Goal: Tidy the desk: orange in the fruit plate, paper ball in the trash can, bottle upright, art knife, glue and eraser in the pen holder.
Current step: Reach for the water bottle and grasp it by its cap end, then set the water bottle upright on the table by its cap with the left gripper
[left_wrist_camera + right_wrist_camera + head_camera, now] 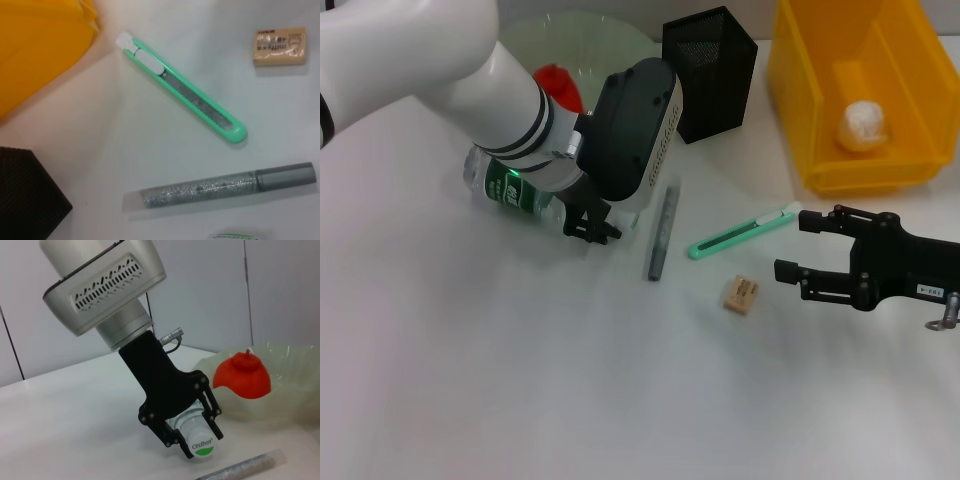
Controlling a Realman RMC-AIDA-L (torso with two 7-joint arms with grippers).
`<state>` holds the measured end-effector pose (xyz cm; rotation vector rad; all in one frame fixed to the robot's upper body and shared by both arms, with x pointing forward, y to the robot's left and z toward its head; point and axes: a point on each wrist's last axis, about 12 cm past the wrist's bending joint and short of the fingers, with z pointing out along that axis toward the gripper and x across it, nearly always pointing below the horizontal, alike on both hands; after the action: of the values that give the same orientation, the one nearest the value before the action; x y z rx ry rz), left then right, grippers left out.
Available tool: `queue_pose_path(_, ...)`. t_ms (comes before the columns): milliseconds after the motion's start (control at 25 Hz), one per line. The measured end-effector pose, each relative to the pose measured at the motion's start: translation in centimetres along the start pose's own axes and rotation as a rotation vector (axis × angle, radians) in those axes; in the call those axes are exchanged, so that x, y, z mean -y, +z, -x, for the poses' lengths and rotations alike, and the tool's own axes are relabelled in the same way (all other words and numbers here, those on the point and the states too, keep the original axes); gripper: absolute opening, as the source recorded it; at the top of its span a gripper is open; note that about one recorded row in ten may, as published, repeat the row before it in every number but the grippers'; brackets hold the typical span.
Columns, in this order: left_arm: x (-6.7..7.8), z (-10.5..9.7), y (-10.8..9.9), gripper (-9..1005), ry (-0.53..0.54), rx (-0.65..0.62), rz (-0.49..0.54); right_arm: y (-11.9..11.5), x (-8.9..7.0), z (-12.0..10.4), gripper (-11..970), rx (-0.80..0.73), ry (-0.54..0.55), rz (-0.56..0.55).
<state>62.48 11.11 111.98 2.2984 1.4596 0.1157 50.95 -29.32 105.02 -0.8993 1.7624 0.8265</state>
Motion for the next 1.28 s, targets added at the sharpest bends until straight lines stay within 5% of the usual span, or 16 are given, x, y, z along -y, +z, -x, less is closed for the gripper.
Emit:
queue_pose_path(680,-0.4,1.0,-1.4,450,-0.058,0.043,-0.012,0.1,0.3,0.4,786,0.002,-0.002,0.0)
queue_pose_path(1280,-2.3,-1.7,-6.8,449,-0.364,0.268,-0.006,0.1,0.4,0.7,785,0.011,0.008,0.005)
